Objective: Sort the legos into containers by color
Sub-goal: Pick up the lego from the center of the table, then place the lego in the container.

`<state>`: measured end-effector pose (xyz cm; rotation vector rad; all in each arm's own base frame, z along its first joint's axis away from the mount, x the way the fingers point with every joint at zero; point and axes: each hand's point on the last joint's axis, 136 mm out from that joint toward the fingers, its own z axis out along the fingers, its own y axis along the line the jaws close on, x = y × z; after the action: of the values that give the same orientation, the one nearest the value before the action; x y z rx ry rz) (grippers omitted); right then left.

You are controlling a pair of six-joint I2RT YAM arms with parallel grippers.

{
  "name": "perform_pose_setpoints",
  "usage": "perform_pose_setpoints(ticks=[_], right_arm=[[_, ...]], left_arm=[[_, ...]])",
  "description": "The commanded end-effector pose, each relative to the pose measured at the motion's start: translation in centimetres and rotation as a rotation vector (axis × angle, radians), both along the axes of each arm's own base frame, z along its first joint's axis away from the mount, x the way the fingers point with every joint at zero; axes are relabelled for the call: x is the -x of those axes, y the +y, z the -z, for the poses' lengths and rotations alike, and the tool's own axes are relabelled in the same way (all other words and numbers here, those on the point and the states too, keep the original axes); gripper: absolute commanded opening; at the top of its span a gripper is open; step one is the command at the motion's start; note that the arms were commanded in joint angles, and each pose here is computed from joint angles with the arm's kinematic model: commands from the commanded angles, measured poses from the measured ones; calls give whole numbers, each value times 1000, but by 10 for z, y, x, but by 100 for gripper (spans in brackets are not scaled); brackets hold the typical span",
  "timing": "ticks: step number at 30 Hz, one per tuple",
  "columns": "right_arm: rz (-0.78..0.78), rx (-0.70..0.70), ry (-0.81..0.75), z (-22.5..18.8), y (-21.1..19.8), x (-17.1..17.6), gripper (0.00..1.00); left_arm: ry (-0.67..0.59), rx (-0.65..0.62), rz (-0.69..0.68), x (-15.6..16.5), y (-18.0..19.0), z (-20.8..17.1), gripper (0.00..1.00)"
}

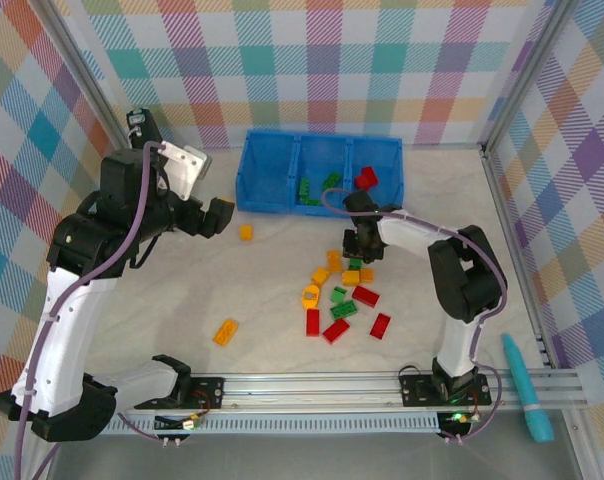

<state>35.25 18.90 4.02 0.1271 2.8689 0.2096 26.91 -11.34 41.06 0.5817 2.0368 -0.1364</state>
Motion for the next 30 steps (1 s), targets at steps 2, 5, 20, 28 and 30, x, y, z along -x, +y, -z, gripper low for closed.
perform_pose_setpoints(ticks=[2,5,20,28,30], right_arm=[[-74,-8,-183,-80,9,-39,28],[-123,1,-302,-124,22,-73,28],[-322,96,-632,-147,84,-206,30],[-359,130,-580,-100,95,-220,34],[-356,124,-578,-101,96,-219,36]], left_arm=[[-52,8,-1,9,4,-15,100],[-56,0,-11,10,6,-14,100],[-68,-59,-54,12,20,-7,100],[-49,-66,-53,9,19,-1,100],[-52,-65,-51,9,18,-2,100]])
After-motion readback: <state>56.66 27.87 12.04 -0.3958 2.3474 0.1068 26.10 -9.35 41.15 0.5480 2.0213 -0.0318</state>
